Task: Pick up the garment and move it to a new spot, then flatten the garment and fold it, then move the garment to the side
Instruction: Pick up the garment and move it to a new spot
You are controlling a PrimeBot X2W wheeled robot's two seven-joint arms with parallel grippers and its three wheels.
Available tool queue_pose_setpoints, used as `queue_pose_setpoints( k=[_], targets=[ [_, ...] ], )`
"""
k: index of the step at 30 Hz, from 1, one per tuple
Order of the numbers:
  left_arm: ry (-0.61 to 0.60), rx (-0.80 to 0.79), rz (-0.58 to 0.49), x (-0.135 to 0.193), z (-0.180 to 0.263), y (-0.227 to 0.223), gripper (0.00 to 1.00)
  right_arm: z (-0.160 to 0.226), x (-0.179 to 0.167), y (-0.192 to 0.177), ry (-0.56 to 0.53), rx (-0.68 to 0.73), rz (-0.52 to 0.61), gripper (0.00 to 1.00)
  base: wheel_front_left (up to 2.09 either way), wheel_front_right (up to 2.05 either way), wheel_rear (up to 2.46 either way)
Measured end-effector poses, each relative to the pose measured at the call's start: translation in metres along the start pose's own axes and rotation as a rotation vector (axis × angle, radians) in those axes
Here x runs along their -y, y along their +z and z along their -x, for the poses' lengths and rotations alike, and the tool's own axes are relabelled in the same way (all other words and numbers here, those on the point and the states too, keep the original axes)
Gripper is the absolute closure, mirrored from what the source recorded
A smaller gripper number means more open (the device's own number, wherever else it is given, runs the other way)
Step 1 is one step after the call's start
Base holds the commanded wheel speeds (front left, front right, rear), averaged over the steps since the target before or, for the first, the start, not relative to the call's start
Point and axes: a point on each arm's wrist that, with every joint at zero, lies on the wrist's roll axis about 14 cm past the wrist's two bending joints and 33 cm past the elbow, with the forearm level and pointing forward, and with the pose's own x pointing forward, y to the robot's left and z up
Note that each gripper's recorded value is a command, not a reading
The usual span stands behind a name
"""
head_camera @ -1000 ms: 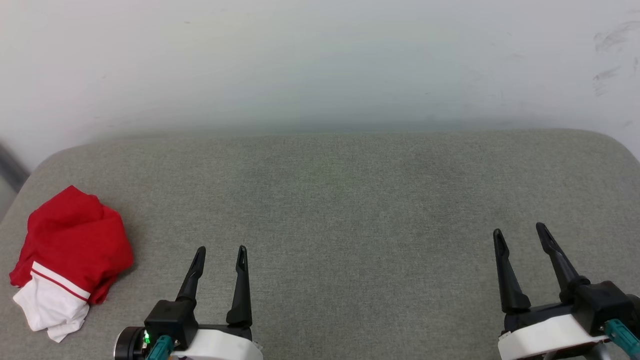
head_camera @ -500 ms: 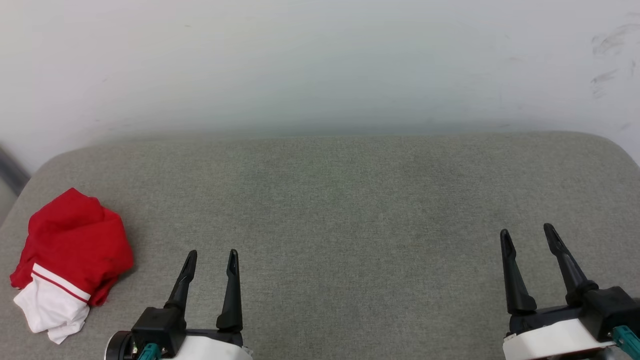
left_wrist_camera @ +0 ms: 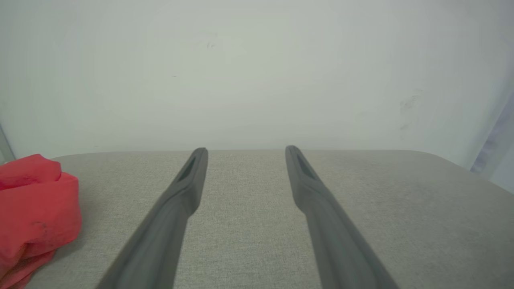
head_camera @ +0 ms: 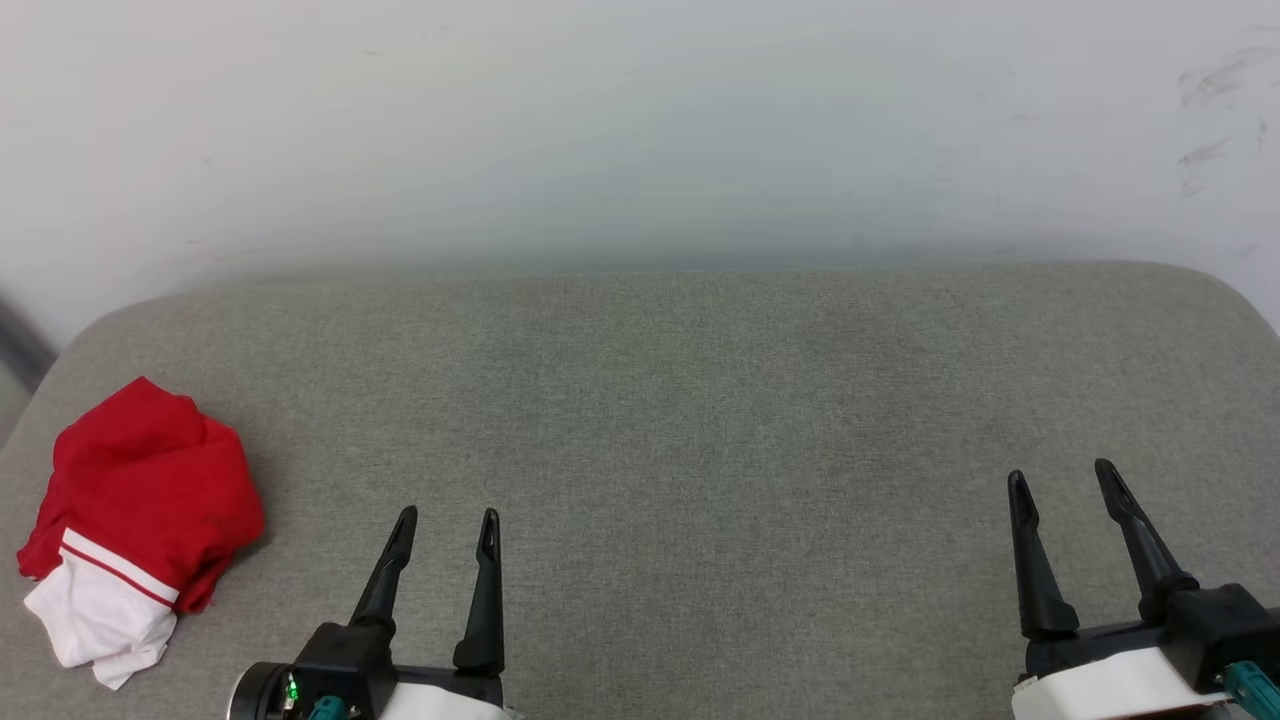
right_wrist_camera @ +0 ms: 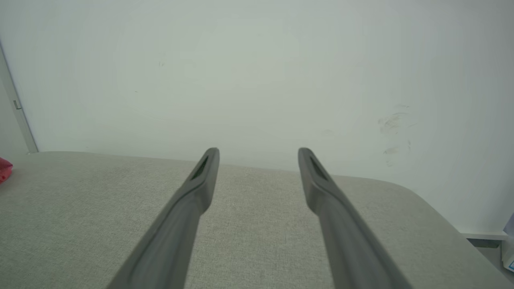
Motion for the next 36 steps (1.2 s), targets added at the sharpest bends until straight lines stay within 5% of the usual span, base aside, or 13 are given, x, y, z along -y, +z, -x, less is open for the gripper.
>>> queue_pose_setpoints(
  k=[15, 36],
  targets=[
    [0.074, -0.023, -0.002, -0.023, 0.008, -0.006, 0.0, -0.014, -0.026, -0.01, 0.073, -0.021, -0.069, 0.0, 0.0, 0.0, 0.0],
    [0.411, 0.0, -0.056, -0.117, 0.09, 0.012, 0.0, -0.039, -0.159, -0.013, 0.466, -0.023, -0.141, 0.0, 0.0, 0.0, 0.0]
  ],
)
